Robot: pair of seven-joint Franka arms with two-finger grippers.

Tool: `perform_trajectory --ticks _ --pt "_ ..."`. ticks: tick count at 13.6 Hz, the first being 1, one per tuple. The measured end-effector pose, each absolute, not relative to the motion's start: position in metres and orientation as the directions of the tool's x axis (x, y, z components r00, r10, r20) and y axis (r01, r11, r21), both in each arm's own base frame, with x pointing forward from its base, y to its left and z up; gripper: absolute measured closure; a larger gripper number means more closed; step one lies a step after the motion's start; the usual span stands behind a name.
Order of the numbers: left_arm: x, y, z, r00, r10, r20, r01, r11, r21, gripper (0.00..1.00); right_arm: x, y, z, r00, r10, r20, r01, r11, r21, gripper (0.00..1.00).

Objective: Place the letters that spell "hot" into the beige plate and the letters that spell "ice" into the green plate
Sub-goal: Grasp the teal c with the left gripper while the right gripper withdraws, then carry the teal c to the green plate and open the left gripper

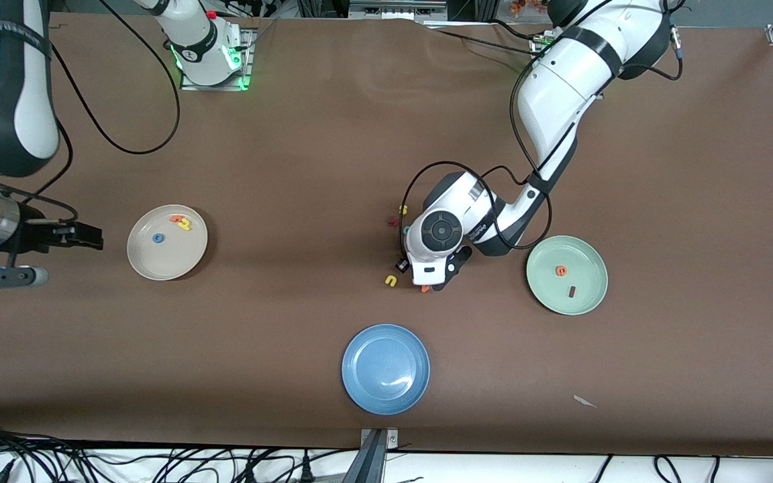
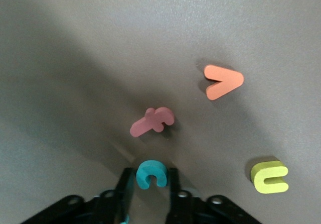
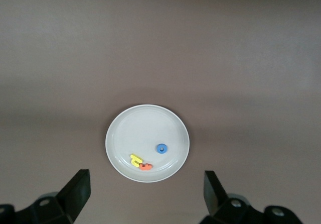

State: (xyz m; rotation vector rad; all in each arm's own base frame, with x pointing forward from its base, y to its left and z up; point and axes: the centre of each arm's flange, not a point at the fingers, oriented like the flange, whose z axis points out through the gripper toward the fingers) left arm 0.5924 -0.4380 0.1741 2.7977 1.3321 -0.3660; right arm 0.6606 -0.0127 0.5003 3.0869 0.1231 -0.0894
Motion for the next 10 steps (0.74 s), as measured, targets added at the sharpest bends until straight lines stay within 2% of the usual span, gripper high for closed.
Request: perform_trajectory --ticks 5,10 --pt "0.596 -0.439 0.180 0.590 0.778 -0.217 0.785 -0.615 -0.074 0.72 0.654 -0.013 0.519 0.999 -0.020 -0.039 -0.018 -0.999 0.048 0.00" --pt "0.614 -0.419 0.224 0.578 0.792 -0.195 0.792 -0.602 -0.098 0.72 0.651 -0.019 0.529 0.995 -0.098 -0.027 -0.098 -0.995 0.001 0.00"
